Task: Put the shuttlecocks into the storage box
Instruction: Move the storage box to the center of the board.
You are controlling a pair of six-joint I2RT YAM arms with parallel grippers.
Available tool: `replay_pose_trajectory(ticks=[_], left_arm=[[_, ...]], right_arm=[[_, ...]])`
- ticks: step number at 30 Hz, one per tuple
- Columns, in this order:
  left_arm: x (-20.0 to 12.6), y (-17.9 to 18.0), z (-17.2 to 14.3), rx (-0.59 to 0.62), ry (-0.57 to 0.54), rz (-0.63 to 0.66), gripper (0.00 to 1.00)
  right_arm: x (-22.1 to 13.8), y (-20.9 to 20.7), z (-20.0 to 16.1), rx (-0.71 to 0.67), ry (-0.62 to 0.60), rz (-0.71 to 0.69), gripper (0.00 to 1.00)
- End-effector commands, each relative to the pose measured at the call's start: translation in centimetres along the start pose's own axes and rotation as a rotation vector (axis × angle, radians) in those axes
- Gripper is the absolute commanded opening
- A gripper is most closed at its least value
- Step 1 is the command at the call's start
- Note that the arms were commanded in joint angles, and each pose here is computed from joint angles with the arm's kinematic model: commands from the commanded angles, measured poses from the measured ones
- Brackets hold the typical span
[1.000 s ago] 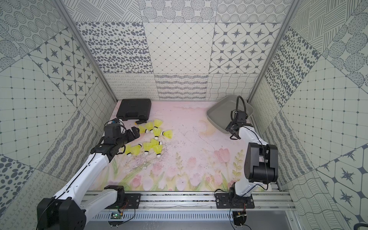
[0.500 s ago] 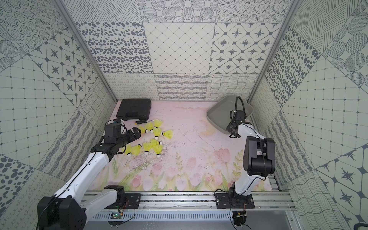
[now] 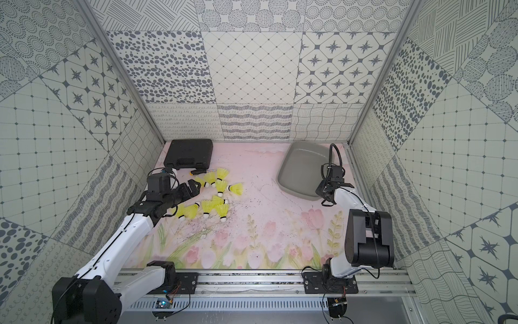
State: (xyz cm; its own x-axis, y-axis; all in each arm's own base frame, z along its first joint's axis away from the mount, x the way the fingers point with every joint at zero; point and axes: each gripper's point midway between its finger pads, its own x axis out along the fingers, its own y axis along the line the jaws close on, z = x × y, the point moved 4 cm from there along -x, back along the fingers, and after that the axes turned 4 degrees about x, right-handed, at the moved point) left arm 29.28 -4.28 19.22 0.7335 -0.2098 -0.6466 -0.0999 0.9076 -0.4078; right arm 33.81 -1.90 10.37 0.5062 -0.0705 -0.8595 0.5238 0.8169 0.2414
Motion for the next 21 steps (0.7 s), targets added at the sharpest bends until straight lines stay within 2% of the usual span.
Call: replay_pose_trajectory(ticks=[1,10,21], left_arm=[[-0.2,-0.8,-1.1,-0.023,0.059,-0.061,1.00],[-0.5,-1.6,-2.5,0.000,0.112,-0.077,1.00],[-0.7,-3.2,-3.0,0.061,0.152,-0.097,0.98]], right_arm=[[-1.0,1.0,-2.7,-0.059,0.048,0.026,0.11],[-3.7,2.6,-8.2,-0.180,0.101,0.031,0.11],[-5.6,2.7,-14.0,-0.250,0.144,0.043,0.11]])
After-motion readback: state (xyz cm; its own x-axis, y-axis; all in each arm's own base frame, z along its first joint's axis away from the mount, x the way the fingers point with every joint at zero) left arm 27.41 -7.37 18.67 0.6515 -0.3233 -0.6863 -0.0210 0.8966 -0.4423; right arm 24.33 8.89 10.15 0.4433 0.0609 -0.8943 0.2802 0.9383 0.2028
